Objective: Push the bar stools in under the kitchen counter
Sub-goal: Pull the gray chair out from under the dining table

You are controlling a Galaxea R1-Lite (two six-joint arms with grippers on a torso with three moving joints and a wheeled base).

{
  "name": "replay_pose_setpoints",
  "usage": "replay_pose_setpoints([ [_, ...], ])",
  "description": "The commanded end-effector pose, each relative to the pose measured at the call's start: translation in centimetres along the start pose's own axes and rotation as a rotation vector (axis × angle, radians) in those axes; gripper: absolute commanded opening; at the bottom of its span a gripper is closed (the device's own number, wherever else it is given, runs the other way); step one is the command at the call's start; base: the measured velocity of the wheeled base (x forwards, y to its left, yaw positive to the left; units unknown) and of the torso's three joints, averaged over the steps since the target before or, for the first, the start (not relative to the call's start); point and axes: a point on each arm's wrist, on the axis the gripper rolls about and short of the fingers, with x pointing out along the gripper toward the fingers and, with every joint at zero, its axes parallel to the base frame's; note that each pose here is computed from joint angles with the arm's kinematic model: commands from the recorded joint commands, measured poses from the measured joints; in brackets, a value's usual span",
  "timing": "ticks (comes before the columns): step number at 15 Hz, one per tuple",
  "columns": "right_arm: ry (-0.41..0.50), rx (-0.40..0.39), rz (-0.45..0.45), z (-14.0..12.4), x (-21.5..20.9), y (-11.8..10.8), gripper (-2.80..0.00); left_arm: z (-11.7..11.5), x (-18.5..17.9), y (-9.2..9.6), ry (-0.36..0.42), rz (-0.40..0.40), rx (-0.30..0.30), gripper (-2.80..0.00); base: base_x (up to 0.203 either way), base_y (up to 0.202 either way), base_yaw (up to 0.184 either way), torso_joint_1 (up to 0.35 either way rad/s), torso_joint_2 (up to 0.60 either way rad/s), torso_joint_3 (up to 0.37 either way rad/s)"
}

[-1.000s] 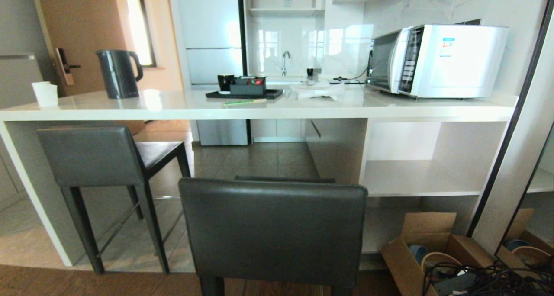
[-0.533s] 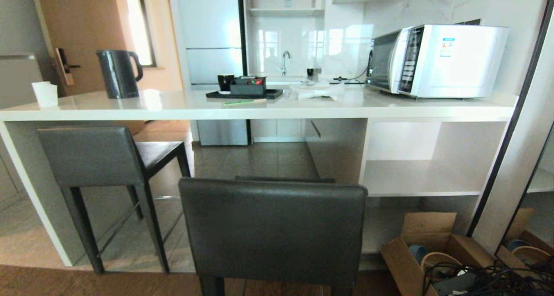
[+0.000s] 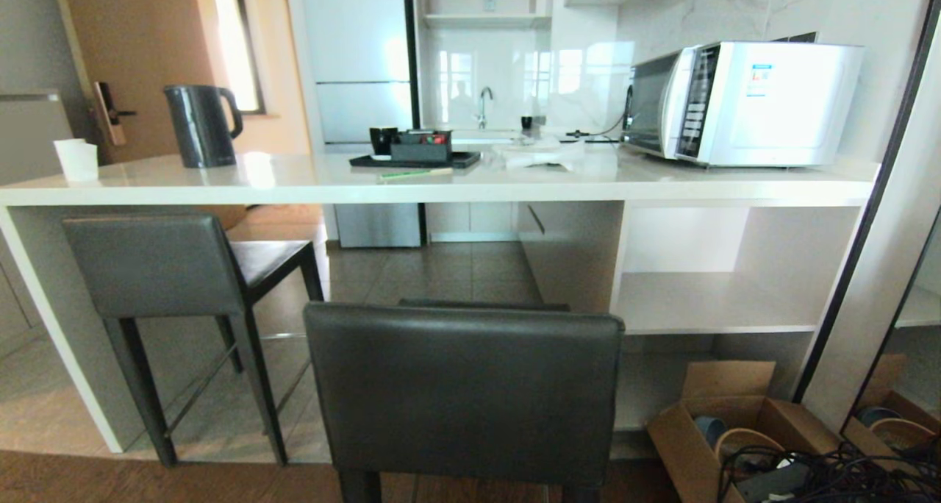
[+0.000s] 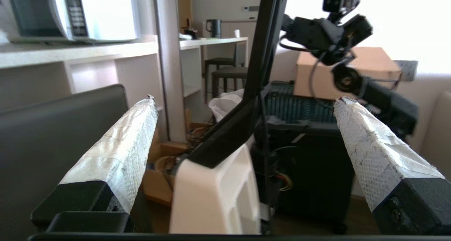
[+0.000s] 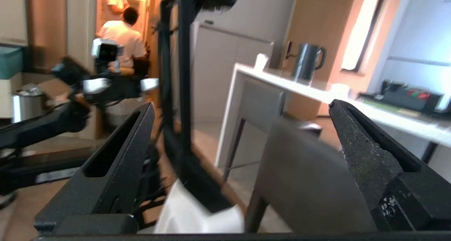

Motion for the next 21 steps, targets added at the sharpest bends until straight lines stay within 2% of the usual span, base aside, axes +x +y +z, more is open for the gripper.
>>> replay_pose_setpoints([
  [1,-0.007,-0.010,0.022,-1.1,-1.4,1.7,0.00,-1.0,-0.2,0.4,0.002,0.011,0.037,0.00,0.000,0.000,0.000,0.000,0.00,0.000],
  [3,0.010,0.029,-0.009,-3.8,-2.9,2.8,0.00,-2.9,-0.4,2.4,-0.039,0.145,0.122,0.00,0.000,0.000,0.000,0.000,0.00,0.000],
  [5,0.008,0.080,-0.199,-6.7,-3.1,1.0,0.00,-4.8,-0.8,4.2,-0.088,0.339,0.171,0.00,0.000,0.000,0.000,0.000,0.00,0.000],
  [6,0.029,0.039,-0.291,-8.2,-3.2,0.1,0.00,-5.4,-1.0,4.8,-0.106,0.440,0.190,0.00,0.000,0.000,0.000,0.000,0.00,0.000],
  [7,0.043,-0.027,-0.421,-9.3,-3.4,-0.8,0.00,-6.0,-1.2,5.4,-0.101,0.548,0.221,0.00,0.000,0.000,0.000,0.000,0.00,0.000],
  [9,0.155,-0.185,-0.714,-12.4,-4.0,-2.5,0.00,-8.0,-2.0,6.7,-0.001,0.799,0.295,0.00,0.000,0.000,0.000,0.000,0.00,0.000],
  [10,0.205,-0.214,-0.816,-13.6,-4.3,-3.1,0.00,-8.8,-2.3,7.1,0.051,0.883,0.312,0.00,0.000,0.000,0.000,0.000,0.00,0.000],
  [11,0.243,-0.224,-0.883,-14.5,-4.6,-3.4,0.00,-9.2,-2.5,7.2,0.070,0.909,0.314,0.00,0.000,0.000,0.000,0.000,0.00,0.000],
  [14,0.308,-0.195,-0.920,-16.4,-5.0,-3.9,0.00,-9.5,-2.7,7.1,0.137,0.942,0.257,0.00,0.000,0.000,0.000,0.000,0.00,0.000],
  [16,0.351,-0.198,-0.985,-17.1,-5.3,-4.1,0.00,-9.6,-3.0,6.9,0.187,1.025,0.216,0.00,0.000,0.000,0.000,0.000,0.00,0.000],
  [19,0.399,-0.235,-1.032,-17.5,-5.5,-4.2,0.00,-9.6,-3.2,6.7,0.241,1.073,0.207,0.00,0.000,0.000,0.000,0.000,0.00,0.000],
  [21,0.401,-0.237,-1.036,-17.5,-5.5,-4.2,0.00,-9.6,-3.2,6.7,0.243,1.109,0.211,0.00,0.000,0.000,0.000,0.000,0.00,0.000],
])
